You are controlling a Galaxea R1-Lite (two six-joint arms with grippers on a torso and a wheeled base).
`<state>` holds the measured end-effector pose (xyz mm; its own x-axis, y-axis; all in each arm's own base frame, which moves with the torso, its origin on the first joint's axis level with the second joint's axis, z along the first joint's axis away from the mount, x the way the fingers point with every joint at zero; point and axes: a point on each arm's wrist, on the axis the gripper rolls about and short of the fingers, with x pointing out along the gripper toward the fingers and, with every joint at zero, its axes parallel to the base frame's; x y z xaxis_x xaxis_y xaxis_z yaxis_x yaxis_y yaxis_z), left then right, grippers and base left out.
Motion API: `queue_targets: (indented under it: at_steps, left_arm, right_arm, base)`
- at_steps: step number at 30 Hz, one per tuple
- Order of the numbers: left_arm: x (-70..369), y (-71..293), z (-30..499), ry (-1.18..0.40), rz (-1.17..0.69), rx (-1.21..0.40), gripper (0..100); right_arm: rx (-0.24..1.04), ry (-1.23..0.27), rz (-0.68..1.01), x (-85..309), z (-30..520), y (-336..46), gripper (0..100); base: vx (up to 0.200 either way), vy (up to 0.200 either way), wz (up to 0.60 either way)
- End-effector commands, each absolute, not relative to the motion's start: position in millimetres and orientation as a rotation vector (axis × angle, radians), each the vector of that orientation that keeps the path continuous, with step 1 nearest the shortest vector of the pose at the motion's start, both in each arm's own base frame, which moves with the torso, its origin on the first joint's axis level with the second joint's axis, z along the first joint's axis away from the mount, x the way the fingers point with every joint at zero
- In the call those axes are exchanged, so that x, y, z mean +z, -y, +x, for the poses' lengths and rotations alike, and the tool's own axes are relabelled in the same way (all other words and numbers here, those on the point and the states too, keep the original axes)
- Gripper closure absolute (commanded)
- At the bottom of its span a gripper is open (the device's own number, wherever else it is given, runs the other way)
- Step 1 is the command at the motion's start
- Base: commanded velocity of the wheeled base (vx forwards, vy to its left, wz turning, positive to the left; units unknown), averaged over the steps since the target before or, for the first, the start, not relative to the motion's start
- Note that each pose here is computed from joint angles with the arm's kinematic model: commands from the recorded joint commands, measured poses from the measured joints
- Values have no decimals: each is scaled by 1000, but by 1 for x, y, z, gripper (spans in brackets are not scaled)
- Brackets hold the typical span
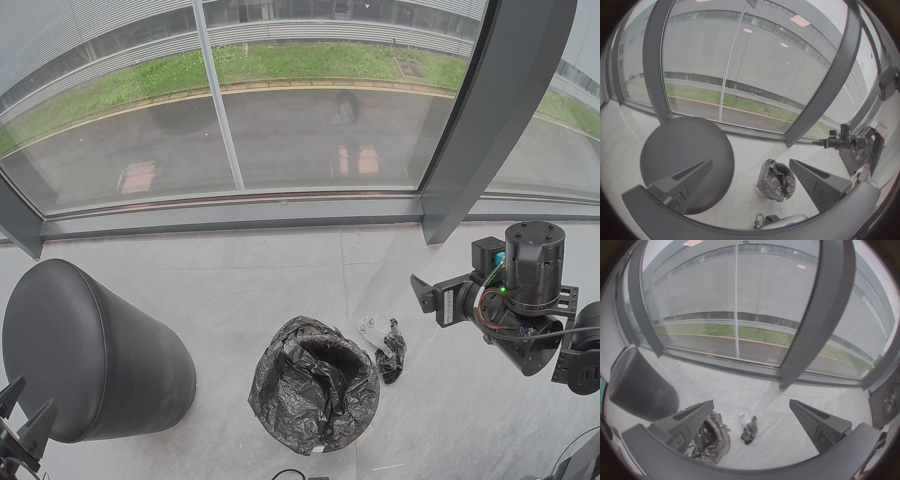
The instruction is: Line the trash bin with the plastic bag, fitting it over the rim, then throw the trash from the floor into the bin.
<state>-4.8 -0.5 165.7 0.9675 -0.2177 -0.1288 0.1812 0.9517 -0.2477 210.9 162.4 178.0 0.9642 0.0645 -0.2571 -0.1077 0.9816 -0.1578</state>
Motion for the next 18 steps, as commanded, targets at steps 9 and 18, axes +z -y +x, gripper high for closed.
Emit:
queue_targets:
  at_steps: [9, 18]
  left_arm:
    - [108, -4, -26, -101, -168, -60, 0]
    - [83, -1, -27, -94, 9, 47, 0]
  right_arm:
    - [-17, -185, -133, 193, 177, -139, 0]
    - [-28, -127, -86, 207, 156, -117, 0]
  base:
    - [0, 0, 0]
    - [0, 0, 0]
